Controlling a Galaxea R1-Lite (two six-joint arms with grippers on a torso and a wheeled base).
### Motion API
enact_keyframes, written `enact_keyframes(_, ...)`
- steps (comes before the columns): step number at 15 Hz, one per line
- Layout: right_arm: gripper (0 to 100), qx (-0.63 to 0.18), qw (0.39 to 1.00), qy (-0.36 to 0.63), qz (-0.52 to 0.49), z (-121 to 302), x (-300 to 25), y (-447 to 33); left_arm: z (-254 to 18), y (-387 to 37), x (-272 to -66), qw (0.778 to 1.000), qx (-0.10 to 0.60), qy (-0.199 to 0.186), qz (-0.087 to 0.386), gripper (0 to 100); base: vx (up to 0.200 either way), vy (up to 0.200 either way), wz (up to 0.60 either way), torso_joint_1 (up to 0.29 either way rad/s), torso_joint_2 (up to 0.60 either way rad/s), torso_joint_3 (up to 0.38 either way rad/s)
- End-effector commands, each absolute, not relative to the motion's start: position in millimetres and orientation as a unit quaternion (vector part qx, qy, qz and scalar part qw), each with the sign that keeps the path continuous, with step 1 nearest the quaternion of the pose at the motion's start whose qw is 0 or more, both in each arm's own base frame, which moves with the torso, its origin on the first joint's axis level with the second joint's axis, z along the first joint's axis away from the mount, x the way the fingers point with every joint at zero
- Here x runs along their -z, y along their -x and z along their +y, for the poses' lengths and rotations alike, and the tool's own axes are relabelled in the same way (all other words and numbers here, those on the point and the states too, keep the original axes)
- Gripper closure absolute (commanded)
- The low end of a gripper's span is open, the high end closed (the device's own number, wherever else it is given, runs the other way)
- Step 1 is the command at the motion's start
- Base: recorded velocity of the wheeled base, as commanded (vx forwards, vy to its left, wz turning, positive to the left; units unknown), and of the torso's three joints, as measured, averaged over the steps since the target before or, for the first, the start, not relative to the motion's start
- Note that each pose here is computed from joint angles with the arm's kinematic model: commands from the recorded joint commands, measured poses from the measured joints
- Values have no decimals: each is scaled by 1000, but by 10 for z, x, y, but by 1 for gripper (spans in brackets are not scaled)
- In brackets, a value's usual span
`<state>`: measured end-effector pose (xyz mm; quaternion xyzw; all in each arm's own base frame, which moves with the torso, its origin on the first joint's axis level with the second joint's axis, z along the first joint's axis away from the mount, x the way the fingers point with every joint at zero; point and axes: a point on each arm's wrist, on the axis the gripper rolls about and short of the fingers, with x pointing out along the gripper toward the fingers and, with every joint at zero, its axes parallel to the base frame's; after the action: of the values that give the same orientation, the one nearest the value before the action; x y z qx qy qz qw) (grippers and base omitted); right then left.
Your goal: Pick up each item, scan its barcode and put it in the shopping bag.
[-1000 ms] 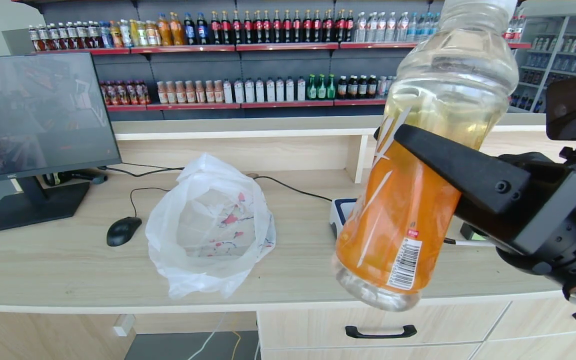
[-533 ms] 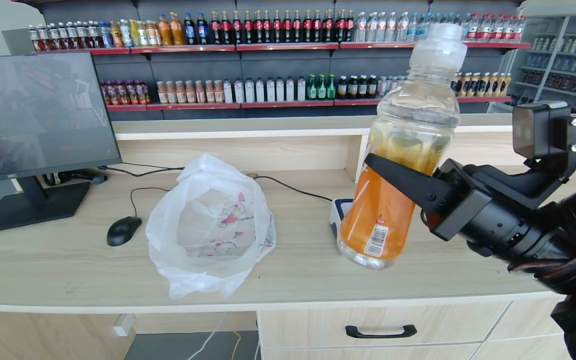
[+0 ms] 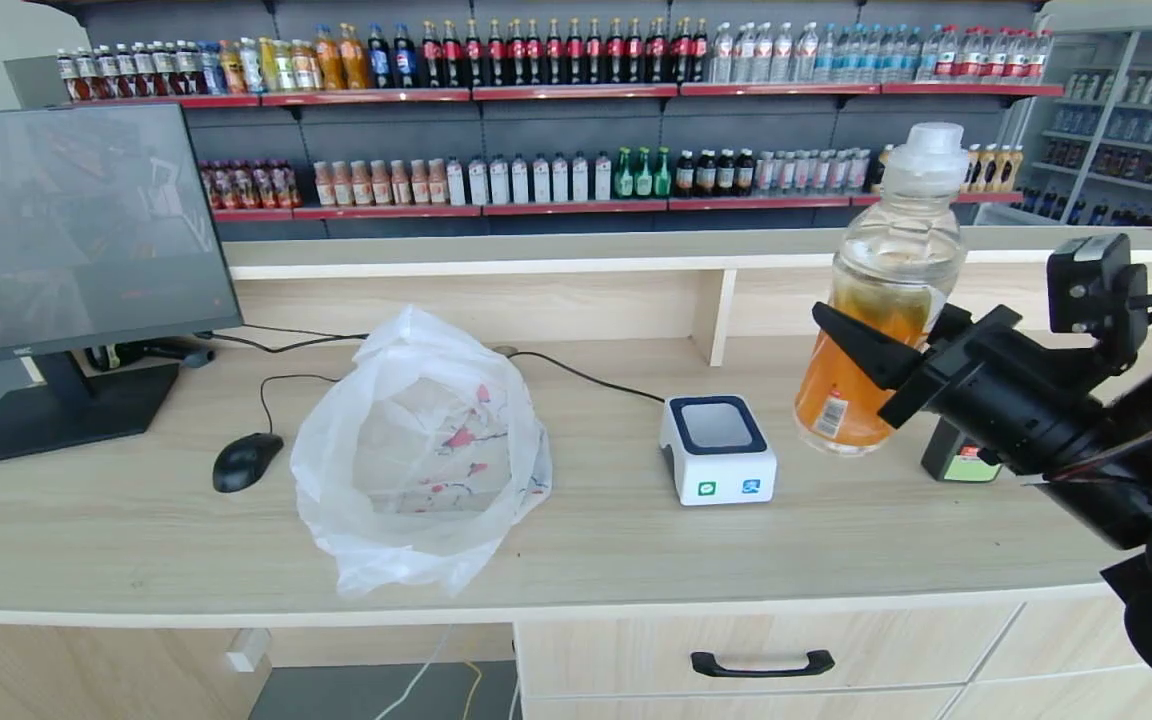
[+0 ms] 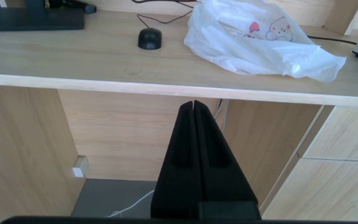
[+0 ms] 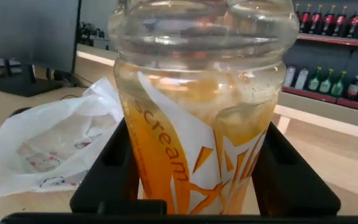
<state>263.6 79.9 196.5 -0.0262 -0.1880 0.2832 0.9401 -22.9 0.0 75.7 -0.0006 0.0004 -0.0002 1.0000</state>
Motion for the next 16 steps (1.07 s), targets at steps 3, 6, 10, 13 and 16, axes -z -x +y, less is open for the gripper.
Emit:
enact_keyframes(3, 100, -170, 966, 43, -190, 633, -1963, -2672, 0, 229, -757, 1000, 1, 1, 0, 100, 0, 0, 0, 0, 0, 0)
enact_keyframes(6, 100, -151, 969, 38, -190, 625, -1971, -2673, 1, 229, -757, 1000, 2, 1, 0, 100, 0, 0, 0, 0, 0, 0)
enact_keyframes(10, 100, -153, 969, 22, -193, 611, -2006, -2646, 0, 228, -753, 1000, 1, 2, 1, 100, 0, 0, 0, 0, 0, 0)
enact_keyframes(13, 100, -151, 970, 22, -191, 586, -2002, -2591, 0, 229, -757, 1000, 0, 5, 0, 100, 0, 67, 0, 1, 1, 1)
enact_keyframes(16, 100, -149, 969, 22, -194, 572, -2022, -2583, 0, 229, -757, 1000, 0, 5, 0, 100, 0, 200, 0, 2, 4, 2)
